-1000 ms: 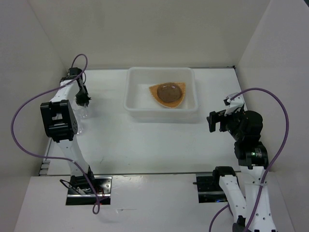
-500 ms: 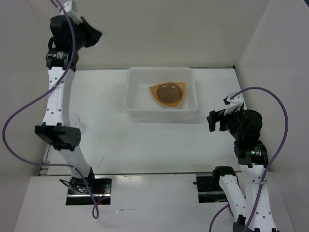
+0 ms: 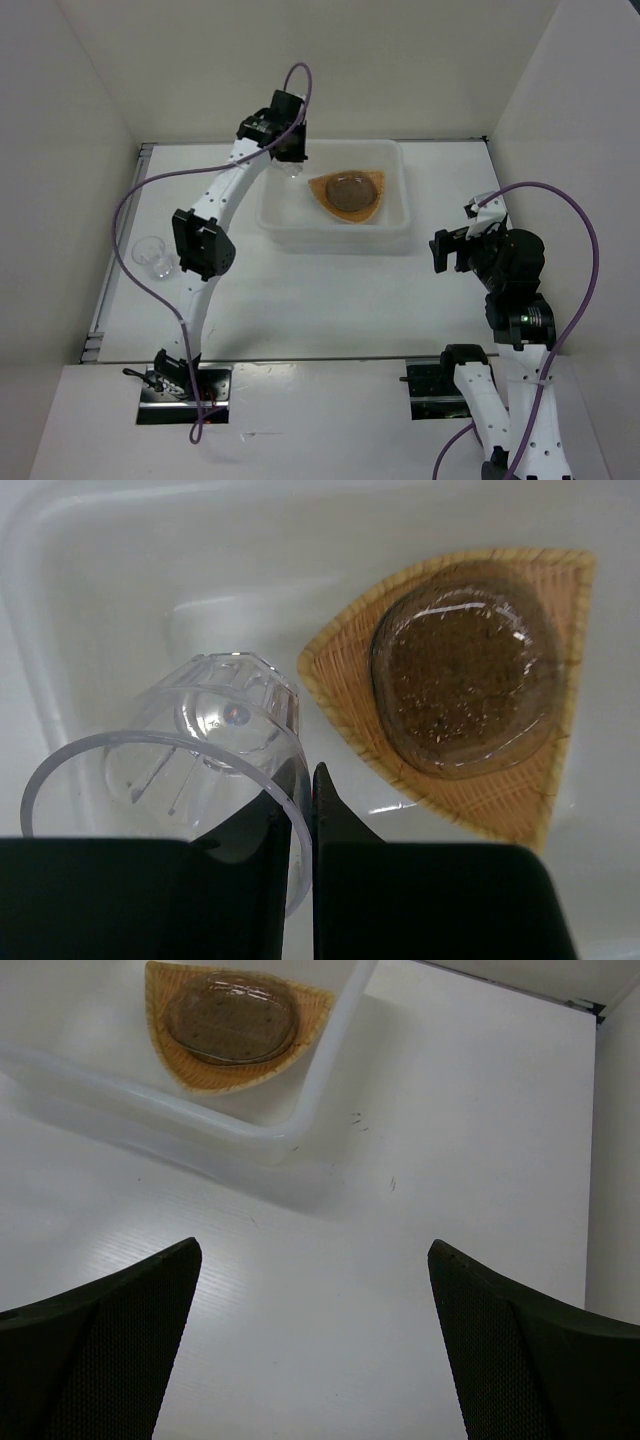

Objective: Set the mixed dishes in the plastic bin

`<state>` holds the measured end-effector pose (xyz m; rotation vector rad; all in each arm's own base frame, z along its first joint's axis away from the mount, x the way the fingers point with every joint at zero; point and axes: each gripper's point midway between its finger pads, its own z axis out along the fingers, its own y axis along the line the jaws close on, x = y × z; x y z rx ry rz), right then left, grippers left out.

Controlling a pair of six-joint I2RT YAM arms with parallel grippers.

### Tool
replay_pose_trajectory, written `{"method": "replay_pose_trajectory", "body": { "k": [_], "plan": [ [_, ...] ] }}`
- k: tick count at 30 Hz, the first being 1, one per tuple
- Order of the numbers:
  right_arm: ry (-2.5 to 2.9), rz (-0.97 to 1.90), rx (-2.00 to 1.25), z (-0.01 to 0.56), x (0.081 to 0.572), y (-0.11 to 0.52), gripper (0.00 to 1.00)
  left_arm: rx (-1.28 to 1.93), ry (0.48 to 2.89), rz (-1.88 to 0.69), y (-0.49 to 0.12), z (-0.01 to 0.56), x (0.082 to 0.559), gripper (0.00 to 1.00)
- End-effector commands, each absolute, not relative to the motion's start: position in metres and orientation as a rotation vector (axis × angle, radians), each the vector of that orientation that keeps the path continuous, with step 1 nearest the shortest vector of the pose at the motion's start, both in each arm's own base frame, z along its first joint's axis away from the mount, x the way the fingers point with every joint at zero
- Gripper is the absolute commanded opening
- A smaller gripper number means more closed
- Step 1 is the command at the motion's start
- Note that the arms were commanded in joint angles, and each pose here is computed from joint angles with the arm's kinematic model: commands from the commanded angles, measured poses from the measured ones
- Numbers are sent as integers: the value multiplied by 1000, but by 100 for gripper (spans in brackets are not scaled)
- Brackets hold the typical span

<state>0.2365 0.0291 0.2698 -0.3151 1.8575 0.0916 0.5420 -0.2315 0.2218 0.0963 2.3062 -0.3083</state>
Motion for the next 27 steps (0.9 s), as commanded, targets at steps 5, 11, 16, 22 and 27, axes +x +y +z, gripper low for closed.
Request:
{"method": "replay_pose_trajectory", "body": {
  "k": [5,11,16,22,27],
  "plan": [
    [1807,86,-307,279,241,30,98,67,2302,-158,-228,217,545,0],
    [1807,86,-307,279,241,30,98,83,2367,-118,-246,172,546,0],
    [1807,86,-307,279,241,30,98,70,2416,-81,-251,138,549,4],
    [1807,86,-307,279,241,30,98,17,2379,-91,-254,139,560,6],
    [1807,86,-307,279,241,30,98,-12,2427,-55,-244,119,556,14]
  ]
}}
